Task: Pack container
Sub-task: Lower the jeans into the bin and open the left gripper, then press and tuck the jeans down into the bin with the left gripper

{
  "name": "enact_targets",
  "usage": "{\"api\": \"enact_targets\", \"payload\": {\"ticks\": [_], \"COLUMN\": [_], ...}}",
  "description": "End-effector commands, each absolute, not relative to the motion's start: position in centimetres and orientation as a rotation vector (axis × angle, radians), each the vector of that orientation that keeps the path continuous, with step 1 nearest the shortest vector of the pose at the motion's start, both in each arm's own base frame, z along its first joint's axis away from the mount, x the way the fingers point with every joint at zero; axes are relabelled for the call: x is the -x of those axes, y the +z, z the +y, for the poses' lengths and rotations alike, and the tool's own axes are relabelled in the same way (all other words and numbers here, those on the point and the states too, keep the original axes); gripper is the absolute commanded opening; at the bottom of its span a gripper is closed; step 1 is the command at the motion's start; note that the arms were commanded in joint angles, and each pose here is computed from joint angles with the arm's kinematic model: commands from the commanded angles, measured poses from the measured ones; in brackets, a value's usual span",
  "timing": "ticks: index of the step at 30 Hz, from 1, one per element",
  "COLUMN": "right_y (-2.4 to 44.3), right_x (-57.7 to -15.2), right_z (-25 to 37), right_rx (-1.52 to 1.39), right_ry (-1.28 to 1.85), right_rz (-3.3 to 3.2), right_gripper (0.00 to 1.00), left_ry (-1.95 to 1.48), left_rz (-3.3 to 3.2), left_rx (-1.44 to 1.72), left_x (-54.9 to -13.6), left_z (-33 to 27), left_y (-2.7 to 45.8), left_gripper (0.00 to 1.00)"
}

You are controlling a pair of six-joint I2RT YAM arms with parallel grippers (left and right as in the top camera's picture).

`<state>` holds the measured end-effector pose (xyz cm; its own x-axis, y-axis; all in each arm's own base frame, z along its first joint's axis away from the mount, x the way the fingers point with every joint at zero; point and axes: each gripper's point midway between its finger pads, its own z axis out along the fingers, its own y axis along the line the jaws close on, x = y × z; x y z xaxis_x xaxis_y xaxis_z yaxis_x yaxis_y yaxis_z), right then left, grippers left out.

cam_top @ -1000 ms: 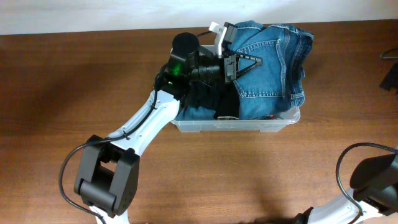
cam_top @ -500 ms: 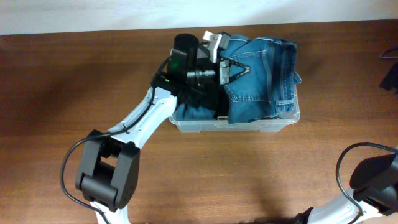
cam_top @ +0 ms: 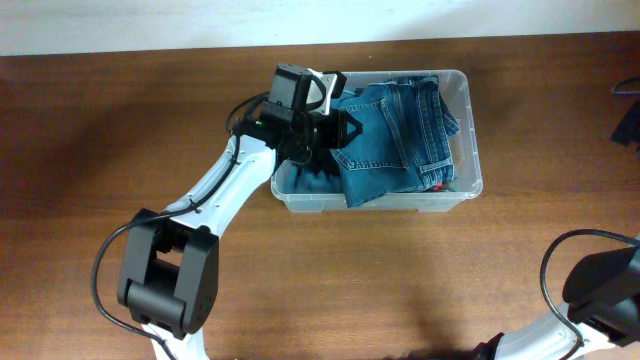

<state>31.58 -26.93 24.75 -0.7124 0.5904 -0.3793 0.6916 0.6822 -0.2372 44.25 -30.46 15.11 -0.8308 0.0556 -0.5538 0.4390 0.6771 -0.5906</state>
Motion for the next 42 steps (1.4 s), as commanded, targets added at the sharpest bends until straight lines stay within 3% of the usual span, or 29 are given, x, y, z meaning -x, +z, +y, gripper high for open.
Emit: {"api": "enact_targets", "payload": {"ticks": [1, 5, 15, 24, 31, 40, 42], "right_y": [25.0, 25.0, 25.0, 25.0, 25.0, 25.0, 25.0], "right_x": [-31.5, -31.5, -31.5, -31.5, -31.5, -31.5, -31.5], "right_z": [-27.1, -27.1, -27.1, -27.1, -27.1, -27.1, -27.1], "right_rx": [-1.033, -1.033, -1.033, -1.033, -1.033, -1.033, -1.033], "right_ry": [-0.549, -0.549, -0.549, -0.549, -0.549, -0.549, -0.549], "right_rz": [2.613, 2.613, 2.613, 2.613, 2.613, 2.613, 2.613], "right_gripper": [0.98, 0.98, 0.98, 0.98, 0.98, 0.98, 0.98], "left_ry": [-0.760, -0.624, -0.363, -0.289, -0.075, -0.092, -0.140], "left_rz": [2.344, 2.367, 2.386, 2.389, 2.387, 2.437, 2.485], "left_rx": [-0.451, -0.463, -0.479, -0.581, -0.498, -0.462, -0.443], "left_x": [-46.0, -46.4, -47.4, -47.0, -48.5, -47.0, -46.0], "left_z": [-28.9, -27.5, -24.6, -24.0, -21.3, -21.3, -21.7], "left_y": [15.1, 14.1, 12.9, 12.5, 16.8, 21.7, 21.3], "left_gripper": [0.36, 0.47, 0.53, 0.81, 0.84, 0.88, 0.96]}}
